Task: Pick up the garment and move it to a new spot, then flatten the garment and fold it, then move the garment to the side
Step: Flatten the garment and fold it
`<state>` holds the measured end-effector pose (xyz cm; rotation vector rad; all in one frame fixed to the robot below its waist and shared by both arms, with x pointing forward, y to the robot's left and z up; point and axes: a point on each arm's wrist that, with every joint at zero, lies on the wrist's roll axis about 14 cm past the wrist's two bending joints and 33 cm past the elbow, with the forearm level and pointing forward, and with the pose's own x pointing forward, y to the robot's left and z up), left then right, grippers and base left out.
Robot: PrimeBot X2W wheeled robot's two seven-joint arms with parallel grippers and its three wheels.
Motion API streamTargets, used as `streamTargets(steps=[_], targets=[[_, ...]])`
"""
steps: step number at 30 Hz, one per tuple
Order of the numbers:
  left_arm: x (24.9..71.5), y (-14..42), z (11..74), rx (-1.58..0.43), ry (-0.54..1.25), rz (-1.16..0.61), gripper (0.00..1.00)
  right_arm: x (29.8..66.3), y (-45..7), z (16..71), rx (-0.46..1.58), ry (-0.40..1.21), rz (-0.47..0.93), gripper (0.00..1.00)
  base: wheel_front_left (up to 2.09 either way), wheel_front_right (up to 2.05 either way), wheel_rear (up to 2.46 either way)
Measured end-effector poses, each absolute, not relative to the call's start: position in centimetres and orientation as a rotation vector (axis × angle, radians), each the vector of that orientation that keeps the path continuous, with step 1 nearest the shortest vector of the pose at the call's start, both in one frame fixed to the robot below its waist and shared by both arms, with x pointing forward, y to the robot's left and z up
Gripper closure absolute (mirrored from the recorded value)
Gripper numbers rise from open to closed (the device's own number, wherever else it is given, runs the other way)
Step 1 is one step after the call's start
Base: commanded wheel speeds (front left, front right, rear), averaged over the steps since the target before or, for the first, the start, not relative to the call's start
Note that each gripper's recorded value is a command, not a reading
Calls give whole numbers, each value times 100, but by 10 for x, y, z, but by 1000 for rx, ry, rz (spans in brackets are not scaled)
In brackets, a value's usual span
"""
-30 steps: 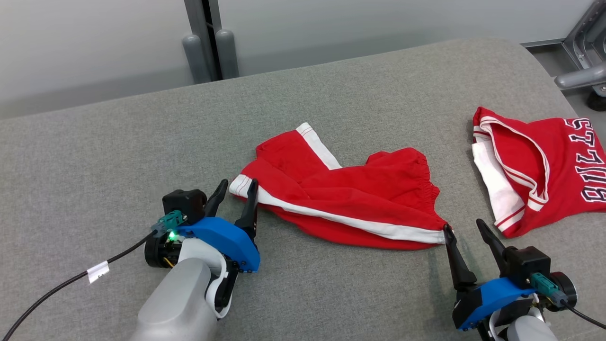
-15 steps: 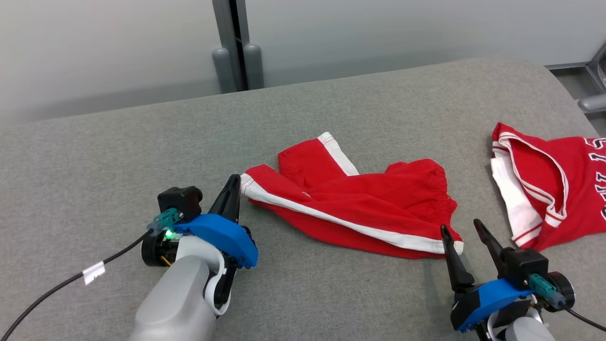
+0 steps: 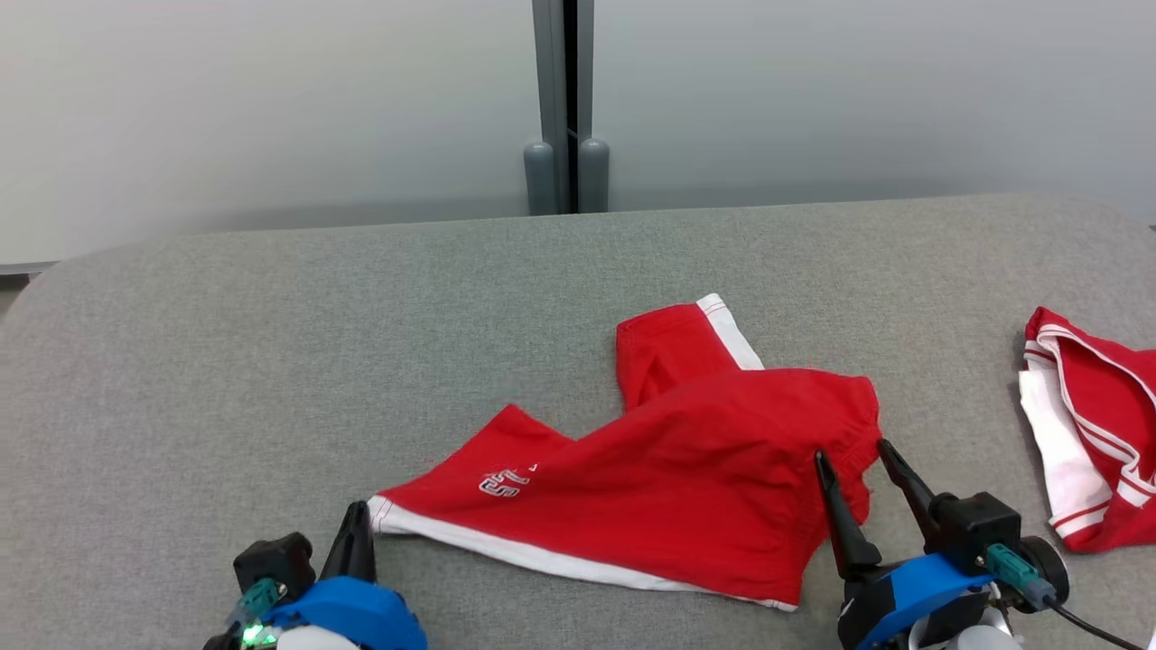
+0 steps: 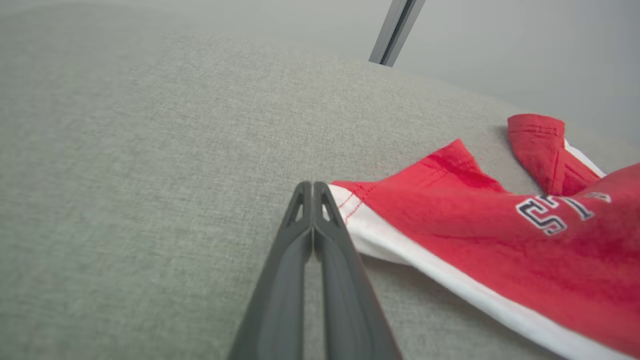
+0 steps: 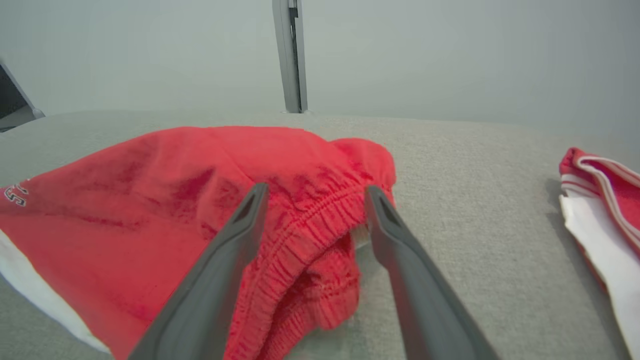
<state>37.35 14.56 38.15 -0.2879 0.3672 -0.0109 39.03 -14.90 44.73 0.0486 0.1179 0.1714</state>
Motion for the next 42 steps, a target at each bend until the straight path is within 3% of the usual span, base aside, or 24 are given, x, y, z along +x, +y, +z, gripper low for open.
streamTargets(steps=[1,2,17,28,40,41,42], targets=[[368,151,380,-277,370,4,61,391,-145,451,51,107,181,0,0,0,0],[363,154,378,-266,372,14,0,390,-141,454,52,97,191,0,0,0,0],[360,153,433,-17,163,-69,0,378,-133,494,47,-31,206,0,0,0,0],[347,151,425,-31,187,-81,0,341,-118,427,71,183,248,0,0,0,0],[342,159,417,-52,213,-54,0,335,-106,390,132,318,268,0,0,0,0],[341,160,416,-54,215,-52,0,338,-105,391,137,316,270,4,0,0,0],[342,160,416,-57,217,-49,0,340,-103,391,140,315,273,22,0,0,0]])
